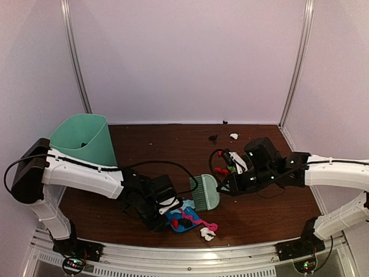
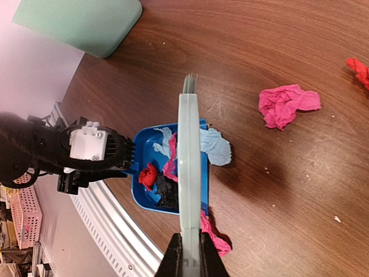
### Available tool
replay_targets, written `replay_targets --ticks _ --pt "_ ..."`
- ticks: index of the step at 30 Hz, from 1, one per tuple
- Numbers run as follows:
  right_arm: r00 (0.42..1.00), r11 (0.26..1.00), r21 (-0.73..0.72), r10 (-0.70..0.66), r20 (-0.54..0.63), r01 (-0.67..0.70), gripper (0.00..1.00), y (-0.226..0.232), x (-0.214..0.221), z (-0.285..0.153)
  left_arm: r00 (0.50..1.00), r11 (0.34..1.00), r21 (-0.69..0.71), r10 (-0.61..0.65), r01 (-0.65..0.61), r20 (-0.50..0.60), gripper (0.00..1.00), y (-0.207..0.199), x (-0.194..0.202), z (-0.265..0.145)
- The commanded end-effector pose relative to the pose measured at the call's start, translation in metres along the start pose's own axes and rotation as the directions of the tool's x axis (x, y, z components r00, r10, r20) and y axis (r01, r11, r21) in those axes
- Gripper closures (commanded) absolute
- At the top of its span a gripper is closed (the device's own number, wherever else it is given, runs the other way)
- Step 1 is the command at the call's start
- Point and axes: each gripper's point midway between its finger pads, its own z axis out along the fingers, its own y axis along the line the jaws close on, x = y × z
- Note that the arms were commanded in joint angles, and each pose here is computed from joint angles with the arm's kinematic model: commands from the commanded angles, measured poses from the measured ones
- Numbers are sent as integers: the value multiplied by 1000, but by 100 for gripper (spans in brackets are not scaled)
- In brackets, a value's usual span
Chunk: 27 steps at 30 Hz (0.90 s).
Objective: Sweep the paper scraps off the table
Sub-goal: Sweep the paper scraps into the dustpan.
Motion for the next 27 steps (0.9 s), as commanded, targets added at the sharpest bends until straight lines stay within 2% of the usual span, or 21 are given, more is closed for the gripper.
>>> replay_targets --ticks 1,10,19,27 --pt "999 986 163 27 30 -32 100 -29 2 -24 999 999 -25 49 -49 21 100 2 -3 -14" --pt "997 966 250 74 0 -71 100 -51 33 -53 993 993 -44 107 -110 -51 100 8 24 -24" --pt "989 959 267 121 -81 -95 100 -58 59 -58 964 970 -4 240 -242 -113 100 -8 45 -33" --pt "957 947 260 236 -170 -187 100 -57 88 -59 956 964 17 266 -266 -121 100 -18 39 -30"
